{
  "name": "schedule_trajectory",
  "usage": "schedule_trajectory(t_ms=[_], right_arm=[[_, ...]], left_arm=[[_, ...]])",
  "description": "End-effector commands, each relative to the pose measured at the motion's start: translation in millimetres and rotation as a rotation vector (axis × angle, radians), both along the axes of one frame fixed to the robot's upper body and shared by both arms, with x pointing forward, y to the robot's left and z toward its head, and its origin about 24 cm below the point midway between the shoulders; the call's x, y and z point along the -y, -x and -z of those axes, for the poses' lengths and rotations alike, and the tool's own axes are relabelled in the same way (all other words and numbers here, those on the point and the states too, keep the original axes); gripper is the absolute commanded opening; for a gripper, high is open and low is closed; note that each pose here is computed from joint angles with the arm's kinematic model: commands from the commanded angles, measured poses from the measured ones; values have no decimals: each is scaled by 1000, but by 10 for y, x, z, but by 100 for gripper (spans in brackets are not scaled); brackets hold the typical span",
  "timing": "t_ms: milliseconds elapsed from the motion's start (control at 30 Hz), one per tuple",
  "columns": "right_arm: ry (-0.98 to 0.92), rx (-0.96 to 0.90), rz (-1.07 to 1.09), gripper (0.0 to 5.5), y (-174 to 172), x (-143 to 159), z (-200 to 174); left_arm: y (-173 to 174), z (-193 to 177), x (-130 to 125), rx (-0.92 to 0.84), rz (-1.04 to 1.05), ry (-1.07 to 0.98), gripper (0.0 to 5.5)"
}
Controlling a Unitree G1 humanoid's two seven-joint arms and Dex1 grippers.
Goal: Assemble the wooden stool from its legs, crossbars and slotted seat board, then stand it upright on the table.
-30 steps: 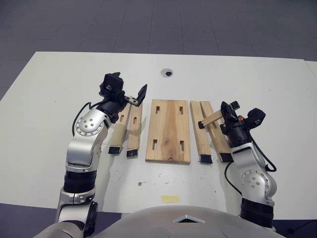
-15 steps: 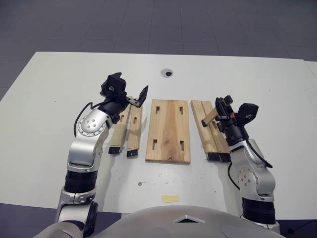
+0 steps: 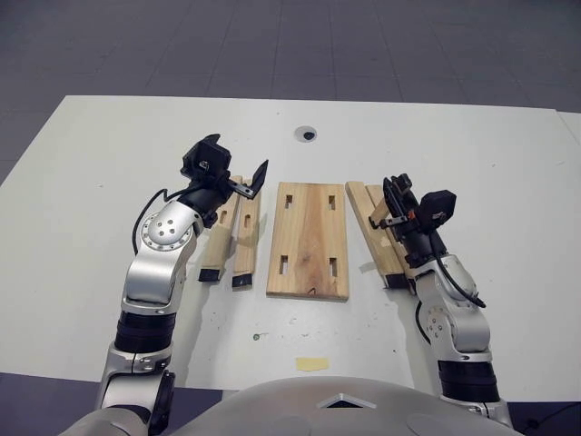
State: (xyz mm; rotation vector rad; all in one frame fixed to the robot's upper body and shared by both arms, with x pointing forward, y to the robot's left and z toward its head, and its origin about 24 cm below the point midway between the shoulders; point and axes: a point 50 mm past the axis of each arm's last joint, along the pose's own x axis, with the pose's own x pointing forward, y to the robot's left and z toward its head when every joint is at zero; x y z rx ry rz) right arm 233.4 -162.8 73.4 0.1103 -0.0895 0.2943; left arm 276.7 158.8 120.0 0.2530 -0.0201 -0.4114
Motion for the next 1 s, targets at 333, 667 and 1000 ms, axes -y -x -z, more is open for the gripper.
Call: schedule_trajectory(t_ms=[333,667,1000], right_arm=[[43,54,-3,41,-164,-18,-170],[-52,46,10,41,-137,6,-204],[-94,-41,44,41,-63,96,-85]], left_arm=[[-16,87,-41,-17,1,-45,540],[-15,116,-26,-16,4,-56,540],[2,140,-18,-23,4,-56,540]])
